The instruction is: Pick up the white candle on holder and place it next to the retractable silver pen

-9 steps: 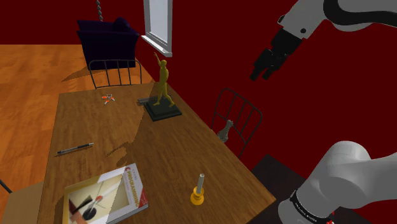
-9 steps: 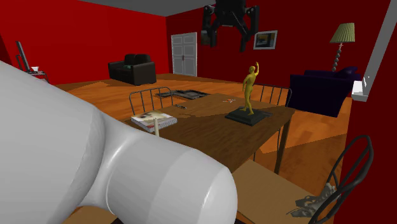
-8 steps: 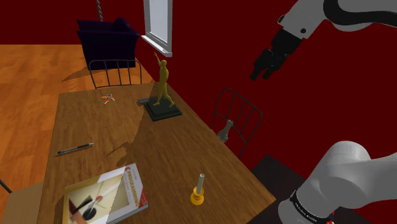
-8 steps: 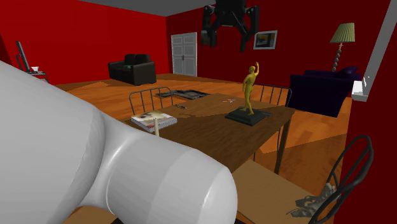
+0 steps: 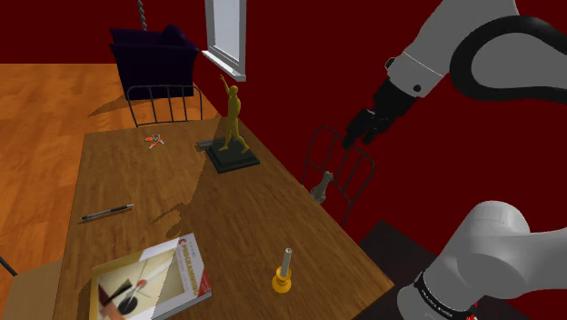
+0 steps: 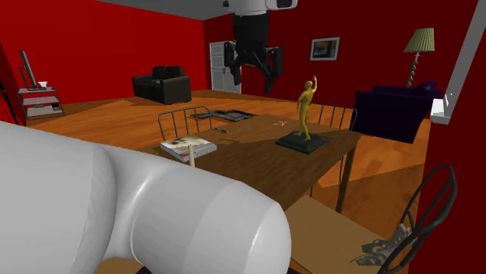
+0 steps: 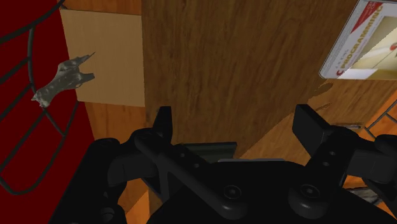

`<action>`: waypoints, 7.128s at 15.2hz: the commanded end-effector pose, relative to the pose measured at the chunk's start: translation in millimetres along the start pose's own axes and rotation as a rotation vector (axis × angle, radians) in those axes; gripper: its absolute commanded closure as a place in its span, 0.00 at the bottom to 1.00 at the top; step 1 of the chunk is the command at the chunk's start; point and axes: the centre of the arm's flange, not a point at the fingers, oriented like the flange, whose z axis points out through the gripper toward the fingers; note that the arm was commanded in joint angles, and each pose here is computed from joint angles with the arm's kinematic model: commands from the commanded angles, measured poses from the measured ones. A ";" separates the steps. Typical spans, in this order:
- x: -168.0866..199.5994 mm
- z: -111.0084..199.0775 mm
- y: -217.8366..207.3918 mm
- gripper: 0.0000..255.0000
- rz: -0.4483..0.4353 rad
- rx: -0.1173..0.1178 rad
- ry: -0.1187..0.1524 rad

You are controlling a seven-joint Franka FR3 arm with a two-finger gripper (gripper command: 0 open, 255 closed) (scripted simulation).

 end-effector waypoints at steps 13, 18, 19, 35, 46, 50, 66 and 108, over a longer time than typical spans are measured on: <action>-97.4 138.1 -95.2 0.00 0.061 -0.008 0.075; -126.7 188.8 -130.3 0.00 0.082 -0.011 0.101; -132.3 199.0 -137.4 0.00 0.086 -0.012 0.106; -156.1 295.1 -175.3 0.00 0.109 -0.015 0.135; -156.1 295.1 -175.3 1.00 0.109 -0.015 0.135; -156.1 295.1 -175.3 1.00 0.109 -0.015 0.135; -131.7 215.3 -188.1 1.00 0.109 -0.015 0.135; 55.9 143.8 -326.8 1.00 0.109 -0.015 0.135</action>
